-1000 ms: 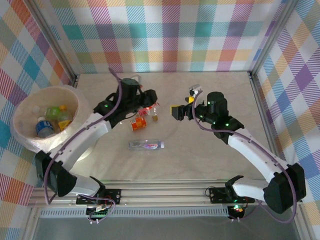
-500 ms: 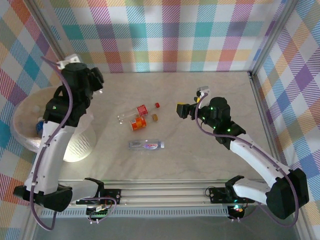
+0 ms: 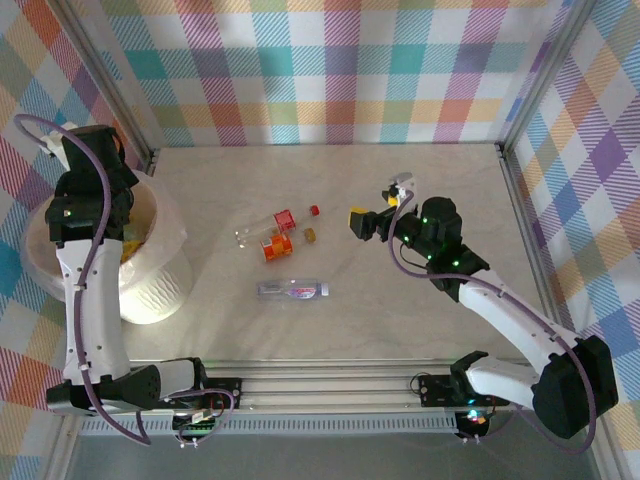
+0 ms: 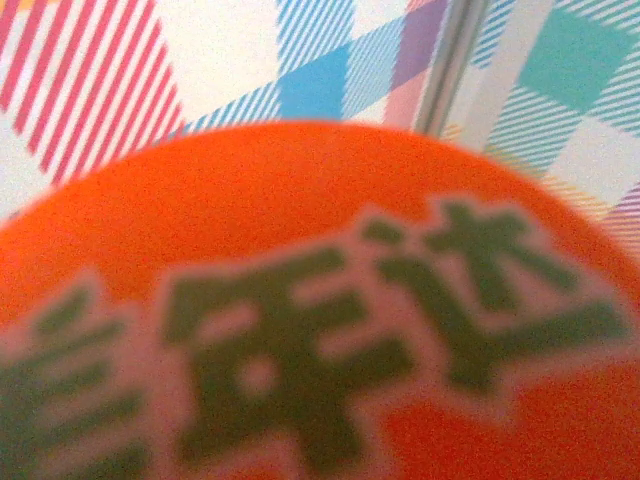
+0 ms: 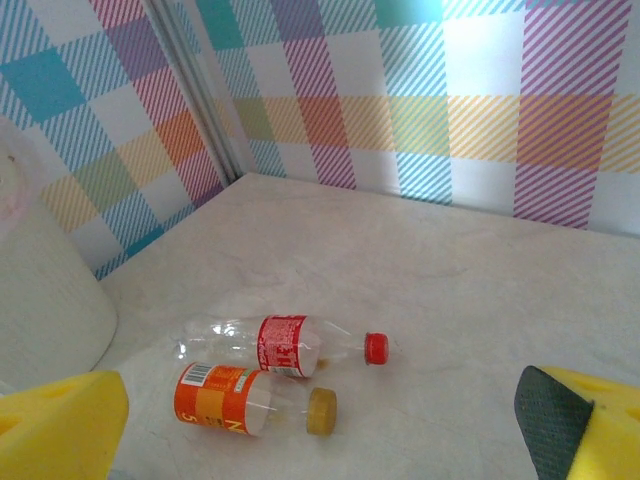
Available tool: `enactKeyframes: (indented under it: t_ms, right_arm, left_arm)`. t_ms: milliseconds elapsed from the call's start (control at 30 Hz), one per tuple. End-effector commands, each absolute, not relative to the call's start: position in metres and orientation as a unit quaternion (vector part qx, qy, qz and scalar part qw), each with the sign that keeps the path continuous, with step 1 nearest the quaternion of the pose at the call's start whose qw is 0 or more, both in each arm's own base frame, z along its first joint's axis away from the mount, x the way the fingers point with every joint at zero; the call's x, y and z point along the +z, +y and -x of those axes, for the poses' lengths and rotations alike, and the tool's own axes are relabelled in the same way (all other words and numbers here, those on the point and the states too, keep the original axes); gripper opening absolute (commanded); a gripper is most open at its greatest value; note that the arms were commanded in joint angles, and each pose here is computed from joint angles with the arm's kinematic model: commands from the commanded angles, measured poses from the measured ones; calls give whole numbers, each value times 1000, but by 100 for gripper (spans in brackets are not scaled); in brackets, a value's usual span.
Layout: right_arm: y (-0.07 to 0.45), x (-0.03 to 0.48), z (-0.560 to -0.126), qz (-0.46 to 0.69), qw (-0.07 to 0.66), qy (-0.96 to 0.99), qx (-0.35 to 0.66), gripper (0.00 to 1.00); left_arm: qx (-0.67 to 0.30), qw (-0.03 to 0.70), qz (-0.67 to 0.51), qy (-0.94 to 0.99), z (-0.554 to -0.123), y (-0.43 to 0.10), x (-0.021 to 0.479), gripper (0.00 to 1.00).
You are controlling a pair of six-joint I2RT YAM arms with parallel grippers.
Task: Put the plastic bottles in the bin
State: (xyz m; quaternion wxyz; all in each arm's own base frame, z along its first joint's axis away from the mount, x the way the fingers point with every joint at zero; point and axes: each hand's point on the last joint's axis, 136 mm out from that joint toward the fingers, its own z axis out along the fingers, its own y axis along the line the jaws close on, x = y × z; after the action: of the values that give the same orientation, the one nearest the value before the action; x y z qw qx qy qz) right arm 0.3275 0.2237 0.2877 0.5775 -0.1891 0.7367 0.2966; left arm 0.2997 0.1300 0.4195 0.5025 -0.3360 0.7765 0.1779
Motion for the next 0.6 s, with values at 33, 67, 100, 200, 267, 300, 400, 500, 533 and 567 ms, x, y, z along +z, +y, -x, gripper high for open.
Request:
enactKeyframes:
  t_ms: [33,67,100,200,267,300,400,500,533,567]
  right_arm:
    - [227,311,-317,210,614,694,311,100]
    - [227,312,-316,213,615,693,310,100]
    - [227,312,-316,217,615,693,309,100]
    - [226,312,-315,218,615,694,304,100]
    - [226,311,-315,218,614,694,305,100]
    - [226,312,-315,218,614,694,306,100]
    - [227,310,-315,217,611,697,307,100]
    - [227,308,-317,214,607,700,308,100]
    - [228,307,-317,215,604,702,310,100]
    - [229,307,-316,217,603,702,311,100]
  left_arm:
    - [189,447,338,807,-277,134,395,52]
    - [192,437,339,811,-274,135,390,52]
    - [194,423,339,818,-270,135,384,52]
    - [197,387,340,834,-263,134,366,53]
    - [200,367,340,843,-260,133,355,56]
    - [201,359,339,846,-259,133,351,58]
    - [197,344,337,854,-259,131,342,66]
    - [179,340,329,863,-263,125,340,74]
    - [171,341,326,865,-265,122,341,78]
    - [163,345,323,866,-267,120,343,80]
